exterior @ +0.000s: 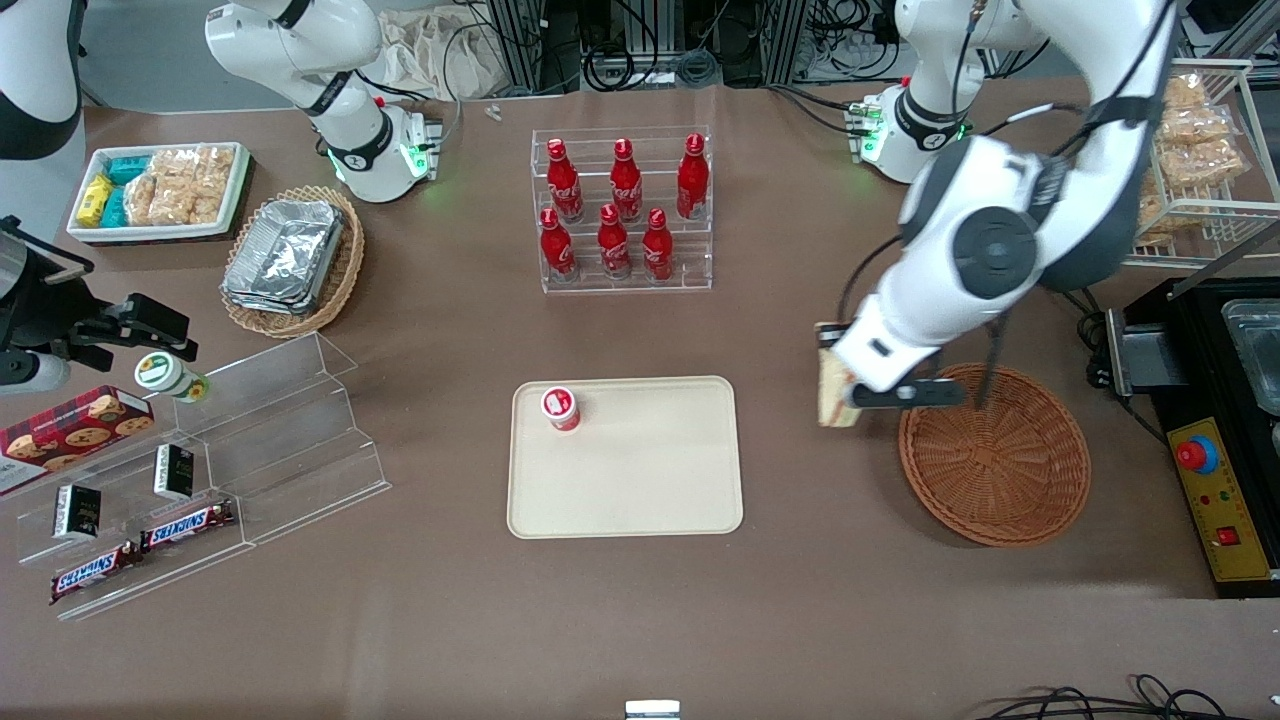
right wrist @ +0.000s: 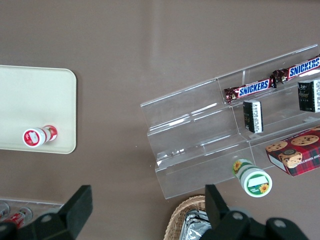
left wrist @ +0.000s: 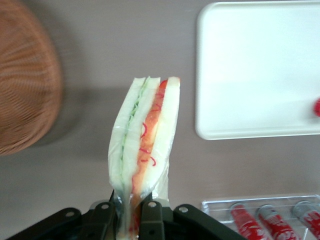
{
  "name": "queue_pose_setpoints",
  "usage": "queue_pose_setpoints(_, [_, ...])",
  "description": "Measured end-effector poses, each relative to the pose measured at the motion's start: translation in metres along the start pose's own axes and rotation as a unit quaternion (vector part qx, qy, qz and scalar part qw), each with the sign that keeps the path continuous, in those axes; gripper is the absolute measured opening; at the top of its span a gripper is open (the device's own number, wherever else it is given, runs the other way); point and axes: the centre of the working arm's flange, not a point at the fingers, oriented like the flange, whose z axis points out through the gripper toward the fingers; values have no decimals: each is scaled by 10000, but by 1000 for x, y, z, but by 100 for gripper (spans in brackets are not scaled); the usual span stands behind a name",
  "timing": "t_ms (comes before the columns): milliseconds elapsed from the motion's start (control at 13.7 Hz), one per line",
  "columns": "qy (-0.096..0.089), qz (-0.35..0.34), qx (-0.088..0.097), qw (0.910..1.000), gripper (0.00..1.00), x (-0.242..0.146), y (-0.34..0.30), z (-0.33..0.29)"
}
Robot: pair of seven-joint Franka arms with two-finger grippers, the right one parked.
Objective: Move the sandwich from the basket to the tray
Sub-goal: 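Lift the sandwich out of the basket with the left gripper, then carry the sandwich over the cream tray and lower it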
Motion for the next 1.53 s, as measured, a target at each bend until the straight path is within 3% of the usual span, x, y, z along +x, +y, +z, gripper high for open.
queue_pose_setpoints(219, [164, 303, -175, 9993, 18, 2, 57, 44])
queue_pose_setpoints(583, [118, 141, 187, 9997, 18, 14, 119, 140])
queue_pose_setpoints(729, [85, 89, 172, 9998, 18, 25, 126, 164])
queue_pose_setpoints(948, [179, 18, 99, 9998, 18, 38, 122, 179])
queue_pose_setpoints(1094, [362, -33, 363, 9987, 18, 41, 118, 184])
queue_pose_setpoints(1240, [703, -264, 746, 9944, 15, 38, 124, 190])
queue_pose_setpoints(1312, [778, -360, 813, 9930, 15, 36, 127, 191])
queue_pose_setpoints(1385, [790, -430, 820, 9926, 21, 37, 126, 192])
queue_pose_setpoints(1531, [796, -526, 811, 9921, 43, 40, 121, 191])
